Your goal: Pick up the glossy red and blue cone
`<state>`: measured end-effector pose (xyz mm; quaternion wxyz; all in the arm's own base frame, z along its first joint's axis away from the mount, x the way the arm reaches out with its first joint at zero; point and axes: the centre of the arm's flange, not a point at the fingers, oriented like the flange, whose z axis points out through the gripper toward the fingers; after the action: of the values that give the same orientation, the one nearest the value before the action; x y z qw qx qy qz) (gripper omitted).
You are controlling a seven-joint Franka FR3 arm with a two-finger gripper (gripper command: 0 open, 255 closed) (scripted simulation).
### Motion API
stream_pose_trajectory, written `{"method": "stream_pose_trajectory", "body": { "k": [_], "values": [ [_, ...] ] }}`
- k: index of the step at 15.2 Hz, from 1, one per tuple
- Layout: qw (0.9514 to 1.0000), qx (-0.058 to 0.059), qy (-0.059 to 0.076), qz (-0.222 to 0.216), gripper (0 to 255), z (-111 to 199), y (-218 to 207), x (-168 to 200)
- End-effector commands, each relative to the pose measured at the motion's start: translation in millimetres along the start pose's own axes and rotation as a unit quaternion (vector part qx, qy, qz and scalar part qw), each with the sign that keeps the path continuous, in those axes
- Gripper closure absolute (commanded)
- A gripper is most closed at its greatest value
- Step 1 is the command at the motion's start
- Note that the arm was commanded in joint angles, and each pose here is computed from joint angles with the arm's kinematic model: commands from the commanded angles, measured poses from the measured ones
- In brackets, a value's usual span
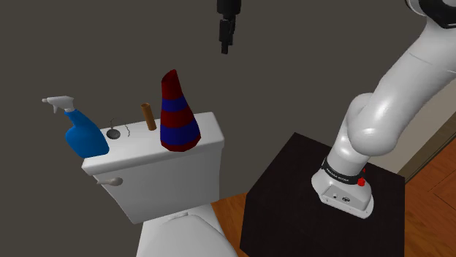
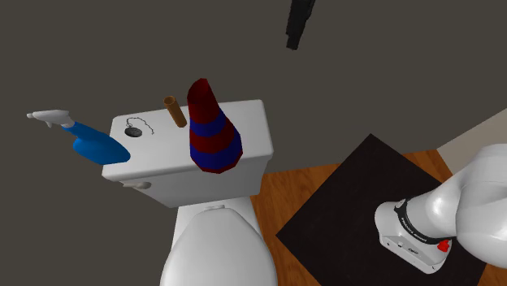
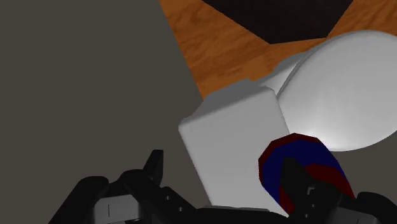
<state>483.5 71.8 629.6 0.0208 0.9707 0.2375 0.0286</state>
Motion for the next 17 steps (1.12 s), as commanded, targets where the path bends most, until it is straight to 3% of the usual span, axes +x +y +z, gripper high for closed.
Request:
{"method": "stream_pose_trajectory", "body": {
  "k": [1,5,9,13,17],
  "values": [
    [0.9991,0.005,-0.005,-0.041,0,7,-12,24],
    [0.9925,0.013,-0.015,-0.121,0,13,-40,70],
    [0.9793,0.022,-0.025,-0.2,0,19,-76,111],
    [0.9597,0.031,-0.034,-0.277,0,26,-118,145],
    [0.9339,0.039,-0.044,-0.353,0,32,-165,172]
  ]
}}
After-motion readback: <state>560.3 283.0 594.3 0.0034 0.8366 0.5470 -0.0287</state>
